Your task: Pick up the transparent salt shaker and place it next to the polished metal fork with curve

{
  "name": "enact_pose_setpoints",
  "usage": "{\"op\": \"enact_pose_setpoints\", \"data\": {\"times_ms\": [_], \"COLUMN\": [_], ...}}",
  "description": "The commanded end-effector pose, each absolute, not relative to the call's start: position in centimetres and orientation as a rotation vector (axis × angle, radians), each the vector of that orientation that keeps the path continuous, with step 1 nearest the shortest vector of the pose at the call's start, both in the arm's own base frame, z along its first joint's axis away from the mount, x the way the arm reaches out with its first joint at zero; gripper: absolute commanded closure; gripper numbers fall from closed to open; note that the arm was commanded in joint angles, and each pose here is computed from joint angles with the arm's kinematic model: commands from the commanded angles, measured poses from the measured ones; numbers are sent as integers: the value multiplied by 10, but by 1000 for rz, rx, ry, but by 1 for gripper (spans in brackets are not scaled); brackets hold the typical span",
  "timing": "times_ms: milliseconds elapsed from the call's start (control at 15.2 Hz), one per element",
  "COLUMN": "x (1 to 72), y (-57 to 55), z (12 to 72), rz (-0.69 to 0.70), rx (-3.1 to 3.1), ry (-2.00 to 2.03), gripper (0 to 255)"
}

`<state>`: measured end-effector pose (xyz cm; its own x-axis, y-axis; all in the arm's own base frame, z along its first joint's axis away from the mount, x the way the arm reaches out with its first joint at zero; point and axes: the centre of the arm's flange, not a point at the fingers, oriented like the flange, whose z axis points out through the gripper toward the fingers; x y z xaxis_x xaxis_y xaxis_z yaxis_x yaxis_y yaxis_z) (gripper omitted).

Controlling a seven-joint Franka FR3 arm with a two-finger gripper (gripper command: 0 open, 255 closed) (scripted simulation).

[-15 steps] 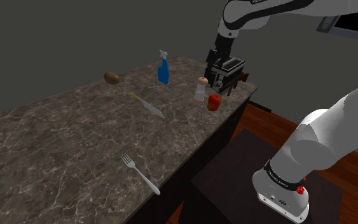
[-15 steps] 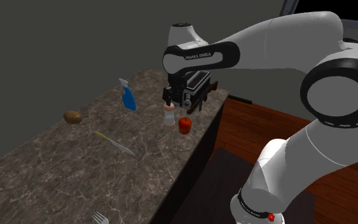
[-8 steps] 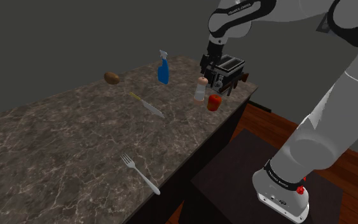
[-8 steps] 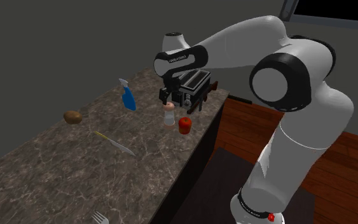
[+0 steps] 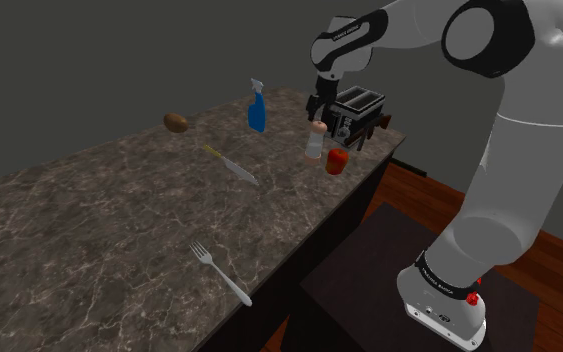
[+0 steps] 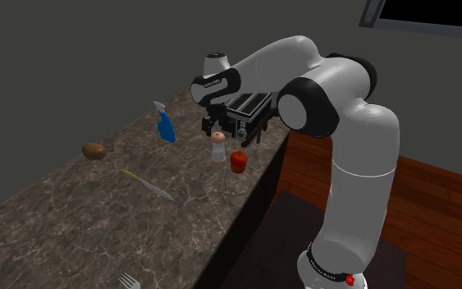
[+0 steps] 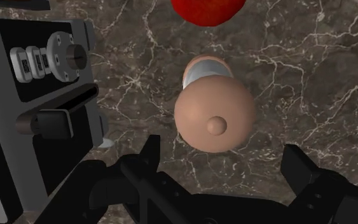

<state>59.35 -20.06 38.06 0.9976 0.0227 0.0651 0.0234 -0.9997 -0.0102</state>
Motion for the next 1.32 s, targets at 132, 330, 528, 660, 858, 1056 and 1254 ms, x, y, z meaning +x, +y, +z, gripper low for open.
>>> {"op": "enact_pose_setpoints", "data": {"times_ms": [132,330,528,660,858,1056,1254], "x": [598,599,599,599,599,599,599], "y": [-203,-203,-203,-203,-203,-203,-202], "z": [359,340,340,340,340,340,340], "rz": [-102,-102,-102,-102,-102,-102,-102], "rx": [-3129,-3129,-3129,-3129,-3129,-3129,-3129], "ry": [-39,-39,-39,-39,-39,-39,-39], "gripper": [0,0,0,0,0,255,255]}}
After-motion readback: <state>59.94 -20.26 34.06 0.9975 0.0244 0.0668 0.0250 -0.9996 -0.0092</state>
